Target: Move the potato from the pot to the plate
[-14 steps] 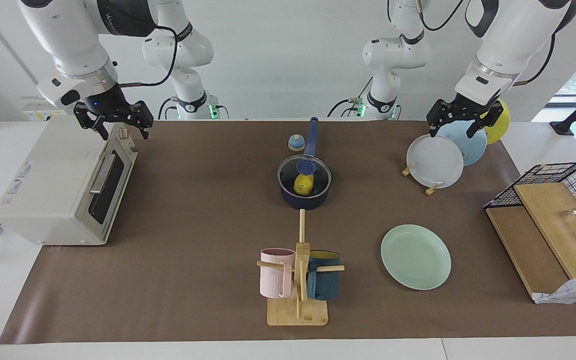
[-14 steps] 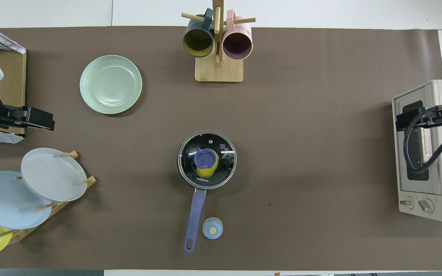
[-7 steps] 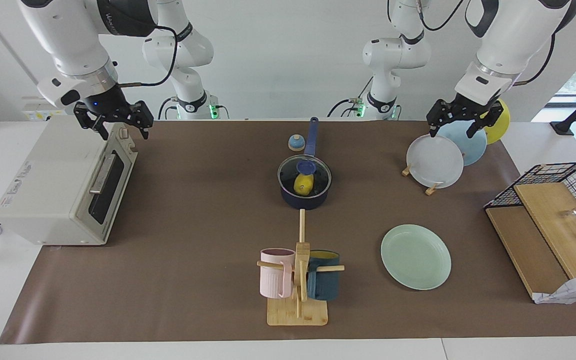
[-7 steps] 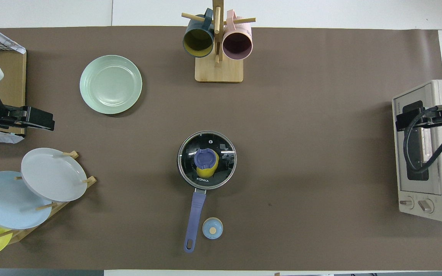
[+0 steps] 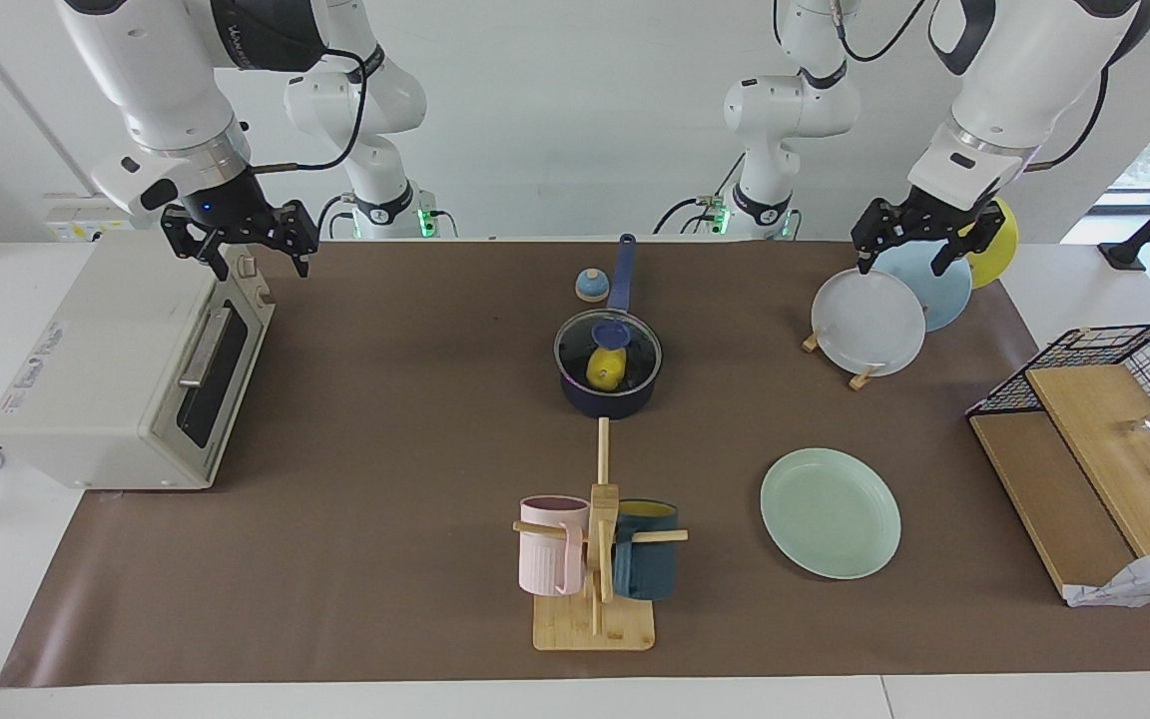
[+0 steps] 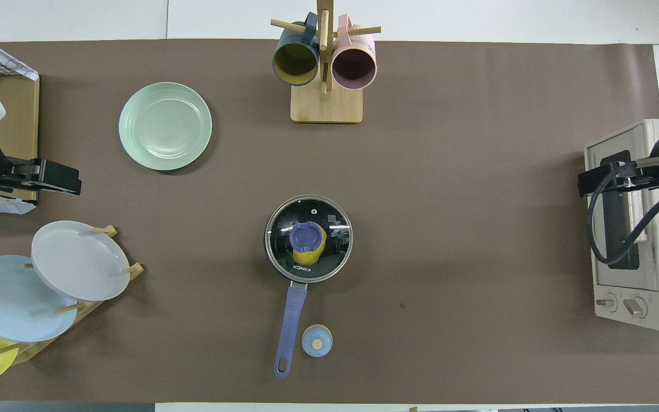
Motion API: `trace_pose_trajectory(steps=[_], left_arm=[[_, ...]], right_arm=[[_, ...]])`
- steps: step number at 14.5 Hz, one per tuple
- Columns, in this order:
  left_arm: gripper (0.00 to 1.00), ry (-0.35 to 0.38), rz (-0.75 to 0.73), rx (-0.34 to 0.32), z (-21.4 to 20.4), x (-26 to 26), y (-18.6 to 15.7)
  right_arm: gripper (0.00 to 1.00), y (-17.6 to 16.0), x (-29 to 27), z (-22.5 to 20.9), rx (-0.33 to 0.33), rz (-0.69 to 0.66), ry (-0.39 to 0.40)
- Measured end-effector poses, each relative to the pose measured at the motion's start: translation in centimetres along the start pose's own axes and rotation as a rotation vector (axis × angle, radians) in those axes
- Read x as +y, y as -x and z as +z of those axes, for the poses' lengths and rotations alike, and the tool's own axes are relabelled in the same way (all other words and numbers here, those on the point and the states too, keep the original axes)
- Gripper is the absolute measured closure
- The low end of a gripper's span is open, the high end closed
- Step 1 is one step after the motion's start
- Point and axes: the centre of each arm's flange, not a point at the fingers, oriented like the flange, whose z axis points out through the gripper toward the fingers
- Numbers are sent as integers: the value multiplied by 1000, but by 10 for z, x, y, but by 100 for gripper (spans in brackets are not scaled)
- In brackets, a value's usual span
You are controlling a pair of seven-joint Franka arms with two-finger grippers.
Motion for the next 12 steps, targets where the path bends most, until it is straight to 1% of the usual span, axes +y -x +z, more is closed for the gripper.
trace_pose_trajectory(steps=[3,5,7,9,12], left_arm=[[0,0,0,0,0,0,0],[0,0,0,0,0,0,0],[0,0,0,0,0,0,0],[0,0,0,0,0,0,0],[0,0,0,0,0,0,0]], right_arm=[[0,-1,-1,-1,8,0,-7],[0,-4,-7,-3,38,-3,-47],[0,-6,-30,-5,48,-27,-60],[0,-7,-79,-4,46,-2,-61],[0,-19,-179,6,35,74,-75]])
